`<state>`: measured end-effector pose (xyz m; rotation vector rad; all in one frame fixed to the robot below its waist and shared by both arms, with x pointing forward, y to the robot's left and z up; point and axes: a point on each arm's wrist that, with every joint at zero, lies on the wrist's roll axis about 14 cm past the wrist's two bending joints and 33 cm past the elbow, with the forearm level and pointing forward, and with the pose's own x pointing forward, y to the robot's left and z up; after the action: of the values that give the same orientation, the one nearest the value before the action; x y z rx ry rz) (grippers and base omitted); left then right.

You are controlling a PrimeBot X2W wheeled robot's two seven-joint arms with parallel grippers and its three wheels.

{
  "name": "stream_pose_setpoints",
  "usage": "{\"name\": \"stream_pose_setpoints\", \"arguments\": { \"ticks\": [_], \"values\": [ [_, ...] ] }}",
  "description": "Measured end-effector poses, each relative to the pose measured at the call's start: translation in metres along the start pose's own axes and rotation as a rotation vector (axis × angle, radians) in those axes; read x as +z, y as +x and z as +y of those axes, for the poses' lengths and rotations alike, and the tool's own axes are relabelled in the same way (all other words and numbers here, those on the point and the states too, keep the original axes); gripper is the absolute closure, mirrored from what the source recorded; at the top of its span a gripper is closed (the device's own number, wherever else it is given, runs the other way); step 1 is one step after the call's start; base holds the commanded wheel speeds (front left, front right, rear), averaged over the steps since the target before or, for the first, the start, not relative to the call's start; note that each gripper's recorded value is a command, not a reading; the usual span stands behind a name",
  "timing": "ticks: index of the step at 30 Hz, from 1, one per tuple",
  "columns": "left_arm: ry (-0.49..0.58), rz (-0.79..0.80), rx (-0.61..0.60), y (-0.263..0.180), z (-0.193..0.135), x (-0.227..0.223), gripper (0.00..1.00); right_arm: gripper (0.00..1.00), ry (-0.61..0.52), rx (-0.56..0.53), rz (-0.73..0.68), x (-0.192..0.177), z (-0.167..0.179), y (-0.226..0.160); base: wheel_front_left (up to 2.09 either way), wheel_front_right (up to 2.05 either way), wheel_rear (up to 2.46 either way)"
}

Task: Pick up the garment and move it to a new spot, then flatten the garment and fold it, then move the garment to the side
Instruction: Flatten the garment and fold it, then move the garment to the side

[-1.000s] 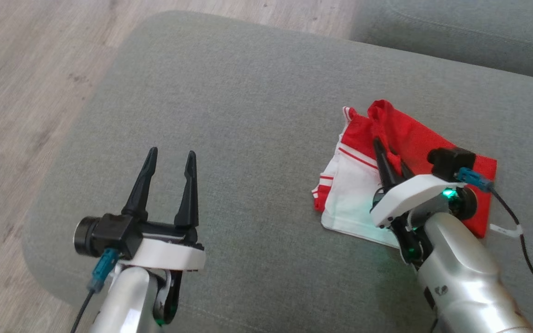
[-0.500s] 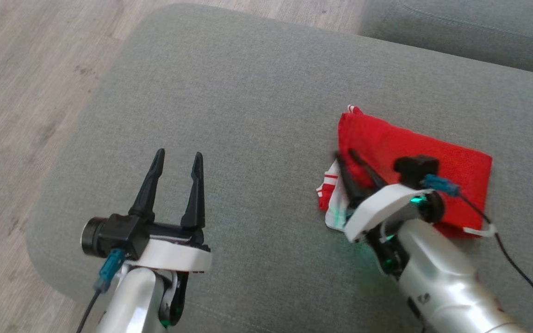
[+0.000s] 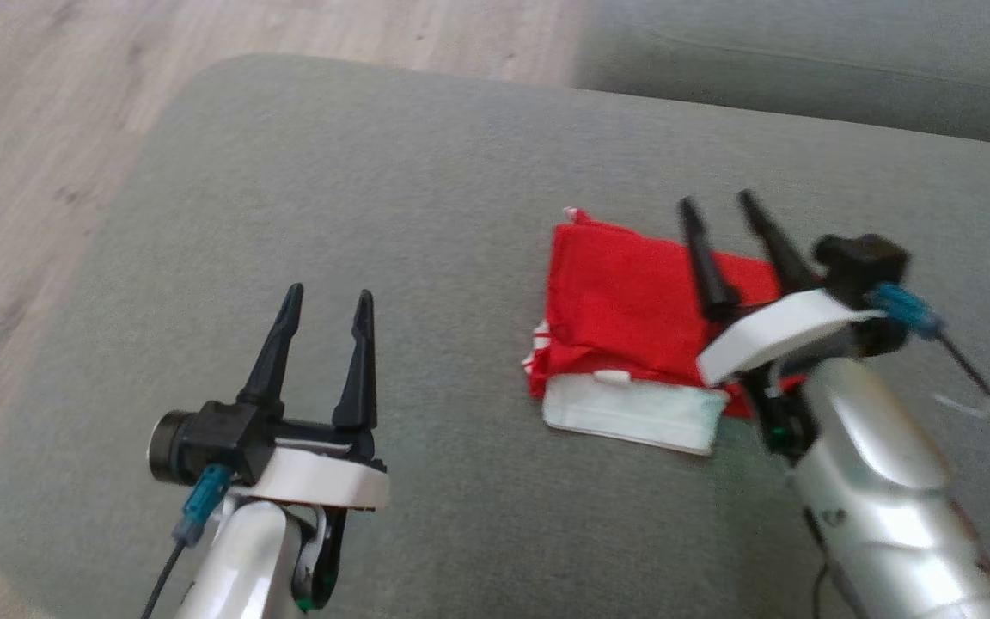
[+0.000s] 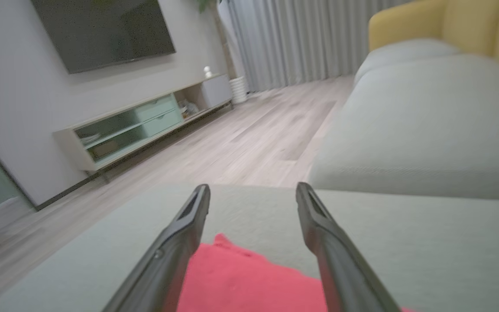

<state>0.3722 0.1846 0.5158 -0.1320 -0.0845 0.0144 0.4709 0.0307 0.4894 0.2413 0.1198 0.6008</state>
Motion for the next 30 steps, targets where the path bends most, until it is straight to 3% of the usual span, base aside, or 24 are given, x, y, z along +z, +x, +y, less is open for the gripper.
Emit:
{"name": "stream_pose_setpoints", "arguments": {
  "ticks": [3, 10, 15, 21, 30],
  "values": [
    [-0.006, 0.003, -0.022, 0.005, -0.008, -0.002, 0.0, 0.0, -0.058, -0.097, -0.085, 0.024, -0.035, -0.022, 0.0, 0.0, 0.0],
    [-0.017, 0.016, -0.079, 0.013, -0.029, -0.009, 0.0, 0.0, -0.146, -0.307, -0.104, 0.017, -0.09, -0.104, 0.0, 0.0, 0.0],
    [-0.028, 0.024, -0.11, 0.016, -0.04, -0.013, 0.0, 0.0, -0.171, -0.386, -0.165, 0.031, -0.099, -0.137, 0.0, 0.0, 0.0],
    [-0.037, 0.056, -0.127, 0.011, -0.047, -0.024, 0.0, 0.0, -0.153, -0.465, -0.153, 0.02, -0.107, -0.172, 0.0, 0.0, 0.0],
    [-0.038, 0.063, -0.12, 0.01, -0.045, -0.026, 0.0, 0.0, -0.103, -0.467, -0.155, 0.015, -0.104, -0.175, 0.0, 0.0, 0.0]
  ]
}}
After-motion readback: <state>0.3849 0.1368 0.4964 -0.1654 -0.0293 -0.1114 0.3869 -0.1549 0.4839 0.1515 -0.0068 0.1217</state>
